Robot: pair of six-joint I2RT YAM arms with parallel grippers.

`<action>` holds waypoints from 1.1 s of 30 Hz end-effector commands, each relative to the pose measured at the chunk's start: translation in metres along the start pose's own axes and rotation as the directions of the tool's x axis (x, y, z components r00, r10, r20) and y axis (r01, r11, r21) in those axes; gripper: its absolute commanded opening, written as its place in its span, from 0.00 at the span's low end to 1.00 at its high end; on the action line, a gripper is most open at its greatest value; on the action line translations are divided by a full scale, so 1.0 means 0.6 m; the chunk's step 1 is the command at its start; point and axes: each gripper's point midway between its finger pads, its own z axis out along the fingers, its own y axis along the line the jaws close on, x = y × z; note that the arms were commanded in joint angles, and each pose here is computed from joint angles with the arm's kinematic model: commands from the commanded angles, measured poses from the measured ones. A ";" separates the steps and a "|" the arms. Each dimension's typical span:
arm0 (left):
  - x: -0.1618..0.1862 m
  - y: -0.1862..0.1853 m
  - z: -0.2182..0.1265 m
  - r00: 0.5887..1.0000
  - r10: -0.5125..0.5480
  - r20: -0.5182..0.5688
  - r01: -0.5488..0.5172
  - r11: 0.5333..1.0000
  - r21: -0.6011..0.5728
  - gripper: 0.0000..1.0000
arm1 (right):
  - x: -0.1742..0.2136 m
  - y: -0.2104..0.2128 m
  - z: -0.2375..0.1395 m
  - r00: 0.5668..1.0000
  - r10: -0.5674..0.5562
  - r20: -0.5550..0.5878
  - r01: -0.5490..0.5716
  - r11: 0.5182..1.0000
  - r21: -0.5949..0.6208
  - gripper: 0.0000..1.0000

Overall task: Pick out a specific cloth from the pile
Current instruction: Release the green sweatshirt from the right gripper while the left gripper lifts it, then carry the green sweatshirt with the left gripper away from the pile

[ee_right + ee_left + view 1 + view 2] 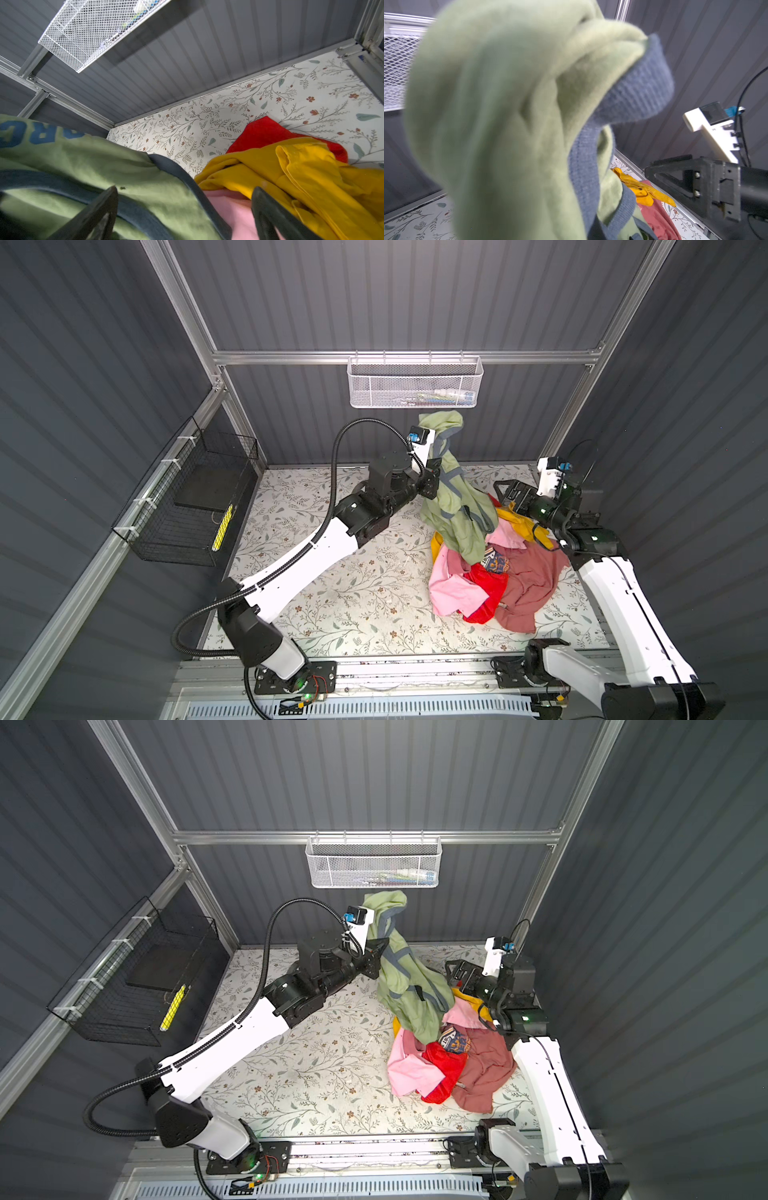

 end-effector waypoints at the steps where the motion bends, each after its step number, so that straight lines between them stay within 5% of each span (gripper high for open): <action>1: -0.059 0.012 -0.039 0.991 -0.031 0.127 0.034 0.999 -0.025 0.00 | 0.002 0.003 0.000 1.000 0.016 0.013 -0.016 1.000 -0.023 0.99; 19: -0.143 0.018 -0.138 0.962 0.116 0.247 -0.075 0.983 -0.168 0.00 | 0.036 -0.016 0.011 0.999 0.032 -0.014 -0.033 0.999 -0.011 0.99; 33: -0.200 -0.023 -0.175 0.933 0.178 0.311 -0.150 0.982 -0.113 0.00 | 0.198 -0.101 0.063 0.976 0.106 -0.190 -0.099 0.994 0.047 0.90</action>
